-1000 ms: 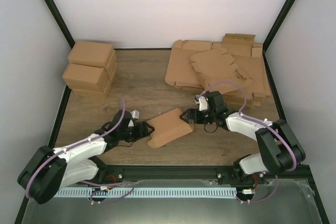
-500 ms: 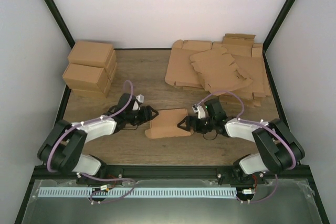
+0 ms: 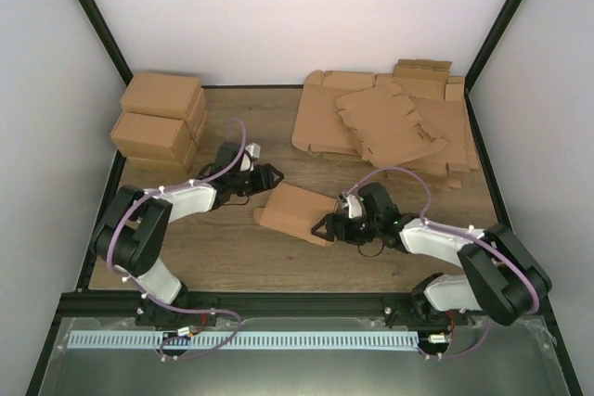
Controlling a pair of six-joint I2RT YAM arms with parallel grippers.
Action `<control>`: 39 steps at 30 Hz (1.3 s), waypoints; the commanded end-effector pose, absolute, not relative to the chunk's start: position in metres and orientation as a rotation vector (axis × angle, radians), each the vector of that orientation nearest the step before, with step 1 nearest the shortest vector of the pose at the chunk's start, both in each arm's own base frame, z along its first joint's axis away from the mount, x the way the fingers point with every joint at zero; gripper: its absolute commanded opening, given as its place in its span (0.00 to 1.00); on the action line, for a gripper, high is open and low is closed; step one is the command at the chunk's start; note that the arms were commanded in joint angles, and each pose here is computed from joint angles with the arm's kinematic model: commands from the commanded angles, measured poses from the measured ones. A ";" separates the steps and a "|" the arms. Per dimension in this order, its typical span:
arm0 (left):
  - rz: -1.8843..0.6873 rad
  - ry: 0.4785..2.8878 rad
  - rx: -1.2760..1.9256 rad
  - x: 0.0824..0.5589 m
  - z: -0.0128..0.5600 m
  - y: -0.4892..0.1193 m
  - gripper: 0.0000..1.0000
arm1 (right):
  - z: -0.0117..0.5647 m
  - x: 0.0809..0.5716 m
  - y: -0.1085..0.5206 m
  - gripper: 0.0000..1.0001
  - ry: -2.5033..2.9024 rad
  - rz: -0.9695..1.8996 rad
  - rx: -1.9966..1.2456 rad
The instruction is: Fold the paper box
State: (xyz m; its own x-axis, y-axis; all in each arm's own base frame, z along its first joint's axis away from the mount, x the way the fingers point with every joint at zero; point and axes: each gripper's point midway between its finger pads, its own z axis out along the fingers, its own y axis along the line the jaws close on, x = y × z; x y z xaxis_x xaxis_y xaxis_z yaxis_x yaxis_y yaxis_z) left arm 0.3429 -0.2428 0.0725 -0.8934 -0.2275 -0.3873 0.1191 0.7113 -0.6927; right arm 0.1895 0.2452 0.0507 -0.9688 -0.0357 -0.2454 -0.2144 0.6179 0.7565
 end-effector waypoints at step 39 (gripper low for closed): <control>-1.016 2.523 -0.036 0.234 0.108 -0.203 0.93 | 0.074 0.296 0.258 0.68 2.418 1.400 -0.489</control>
